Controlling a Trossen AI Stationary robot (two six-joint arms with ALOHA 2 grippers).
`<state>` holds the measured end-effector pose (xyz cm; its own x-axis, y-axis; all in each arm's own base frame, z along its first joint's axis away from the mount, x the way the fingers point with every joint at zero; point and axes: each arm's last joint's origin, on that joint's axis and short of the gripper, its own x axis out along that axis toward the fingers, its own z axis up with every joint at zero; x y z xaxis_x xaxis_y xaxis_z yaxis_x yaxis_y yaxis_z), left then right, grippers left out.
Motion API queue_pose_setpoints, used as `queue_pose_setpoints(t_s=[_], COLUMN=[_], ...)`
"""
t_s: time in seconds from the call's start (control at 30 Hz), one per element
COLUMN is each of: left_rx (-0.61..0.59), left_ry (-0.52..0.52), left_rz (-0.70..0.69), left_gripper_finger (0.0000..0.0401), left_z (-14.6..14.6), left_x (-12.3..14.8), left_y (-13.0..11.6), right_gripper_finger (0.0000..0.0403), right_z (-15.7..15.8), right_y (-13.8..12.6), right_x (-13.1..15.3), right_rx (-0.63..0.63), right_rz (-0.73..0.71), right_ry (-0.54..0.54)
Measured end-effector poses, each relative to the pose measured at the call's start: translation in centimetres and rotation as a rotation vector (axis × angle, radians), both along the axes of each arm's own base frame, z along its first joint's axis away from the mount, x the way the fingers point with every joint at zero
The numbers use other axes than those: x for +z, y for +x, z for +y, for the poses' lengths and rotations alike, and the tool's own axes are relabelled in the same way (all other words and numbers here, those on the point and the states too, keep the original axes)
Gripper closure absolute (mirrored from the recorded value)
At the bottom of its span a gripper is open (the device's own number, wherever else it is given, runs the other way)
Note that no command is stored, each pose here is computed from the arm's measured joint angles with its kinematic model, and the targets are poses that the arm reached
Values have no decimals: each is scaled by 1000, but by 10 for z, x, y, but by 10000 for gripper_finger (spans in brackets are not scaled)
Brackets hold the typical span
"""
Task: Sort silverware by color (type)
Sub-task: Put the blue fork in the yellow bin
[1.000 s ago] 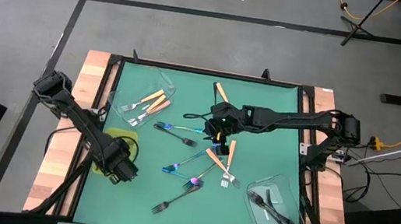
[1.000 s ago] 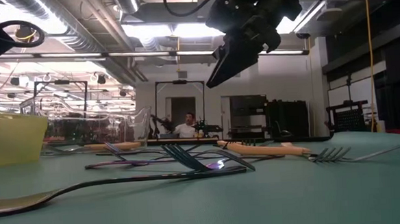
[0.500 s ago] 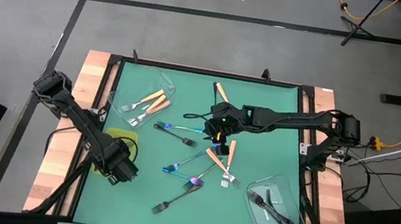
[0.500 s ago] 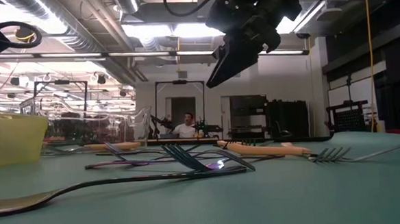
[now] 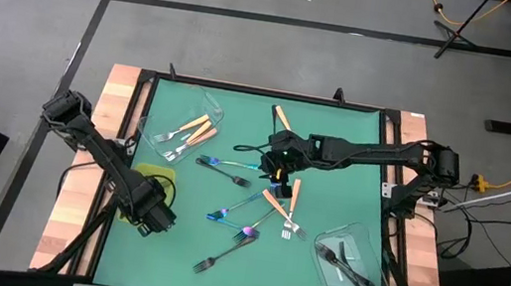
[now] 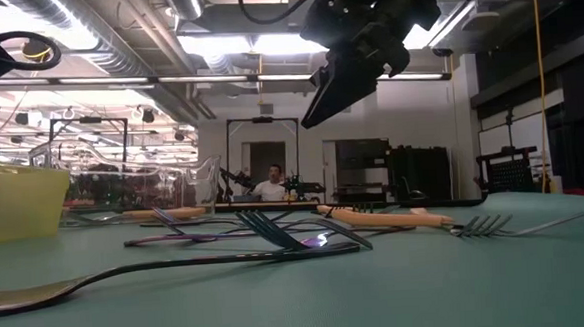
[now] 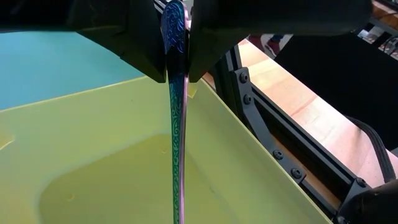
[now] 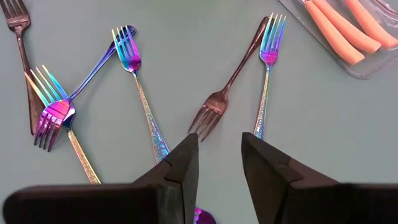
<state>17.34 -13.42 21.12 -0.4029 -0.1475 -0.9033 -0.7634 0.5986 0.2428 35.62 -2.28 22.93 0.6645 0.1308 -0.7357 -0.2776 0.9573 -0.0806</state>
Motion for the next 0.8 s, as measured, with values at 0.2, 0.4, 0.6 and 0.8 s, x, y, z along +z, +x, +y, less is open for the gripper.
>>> queue_pose_setpoints(t_s=[0.2,0.4,0.6,0.8], left_rx=[1,0,3,14], left_ry=[0,1,-7,-43], left_rz=[1,-1,5,22], left_gripper_finger=[318,277,271,272], left_z=[0,0,0,-2], left_x=[0,0,0,3], left_y=[0,0,0,1], right_gripper_finger=[290,290,290,290], right_z=[0,0,0,0], right_y=[0,0,0,0], right_x=[0,0,0,0], right_rx=[0,0,0,0], right_rz=[0,0,0,0], right_ry=[0,0,0,0])
